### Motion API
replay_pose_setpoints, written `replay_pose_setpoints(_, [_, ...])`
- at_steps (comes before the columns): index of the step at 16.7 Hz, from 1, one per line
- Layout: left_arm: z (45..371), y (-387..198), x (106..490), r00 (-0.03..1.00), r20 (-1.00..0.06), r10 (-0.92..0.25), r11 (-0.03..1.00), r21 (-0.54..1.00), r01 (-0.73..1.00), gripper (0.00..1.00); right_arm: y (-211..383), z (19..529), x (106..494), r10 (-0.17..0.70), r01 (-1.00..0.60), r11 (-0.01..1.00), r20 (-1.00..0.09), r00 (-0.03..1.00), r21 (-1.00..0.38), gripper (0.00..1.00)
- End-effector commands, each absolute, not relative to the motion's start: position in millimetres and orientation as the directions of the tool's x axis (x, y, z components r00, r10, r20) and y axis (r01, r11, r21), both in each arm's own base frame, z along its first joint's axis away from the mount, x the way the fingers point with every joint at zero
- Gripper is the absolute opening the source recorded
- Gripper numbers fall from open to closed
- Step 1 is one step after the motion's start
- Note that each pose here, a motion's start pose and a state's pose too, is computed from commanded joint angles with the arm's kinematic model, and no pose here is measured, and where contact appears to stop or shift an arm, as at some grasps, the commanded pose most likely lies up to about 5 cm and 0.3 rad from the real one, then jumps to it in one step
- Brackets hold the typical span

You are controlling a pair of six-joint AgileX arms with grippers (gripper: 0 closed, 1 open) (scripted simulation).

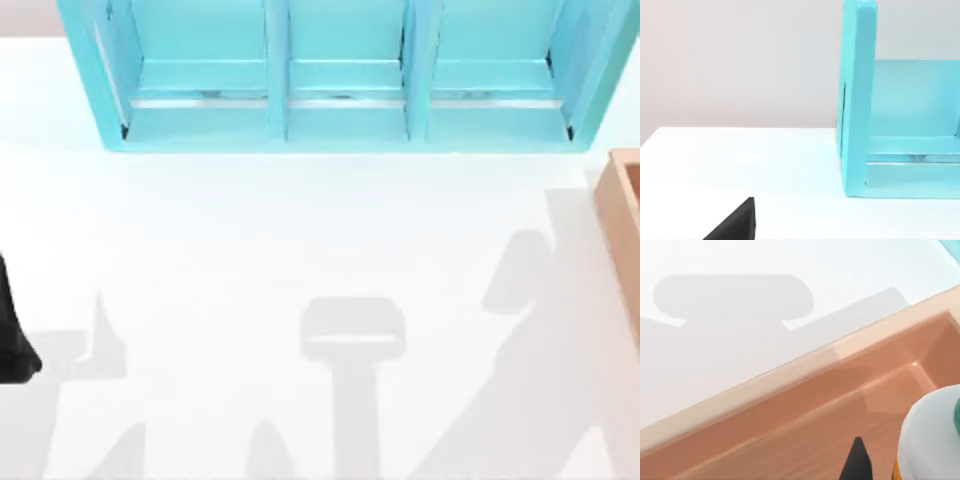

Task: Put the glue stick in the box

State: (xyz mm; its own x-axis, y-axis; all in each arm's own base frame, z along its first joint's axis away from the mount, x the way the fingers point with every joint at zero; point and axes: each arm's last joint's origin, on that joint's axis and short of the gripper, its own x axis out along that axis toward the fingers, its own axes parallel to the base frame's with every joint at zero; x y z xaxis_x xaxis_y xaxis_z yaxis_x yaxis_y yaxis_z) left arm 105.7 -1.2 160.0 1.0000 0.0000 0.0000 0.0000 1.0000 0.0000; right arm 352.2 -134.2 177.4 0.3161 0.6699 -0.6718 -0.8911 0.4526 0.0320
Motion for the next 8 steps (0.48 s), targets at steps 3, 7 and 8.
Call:
replay_pose_setpoints(3, [160, -1, 106, 1.000, 0.000, 0.000, 1.000, 0.000, 0.000, 1.00, -164, 170, 325, 0.750, -0.883, 0.465, -0.557, 0.357, 0.060, 0.00])
replay_pose_setpoints(7, [160, -1, 106, 1.000, 0.000, 0.000, 1.000, 0.000, 0.000, 1.00, -205, 154, 273, 0.779, -0.836, 0.548, -0.390, 0.491, 0.041, 0.00])
replay_pose_setpoints(8, [160, -1, 106, 1.000, 0.000, 0.000, 1.000, 0.000, 0.000, 1.00, -213, 149, 258, 0.770, -0.814, 0.579, -0.352, 0.533, 0.035, 0.00])
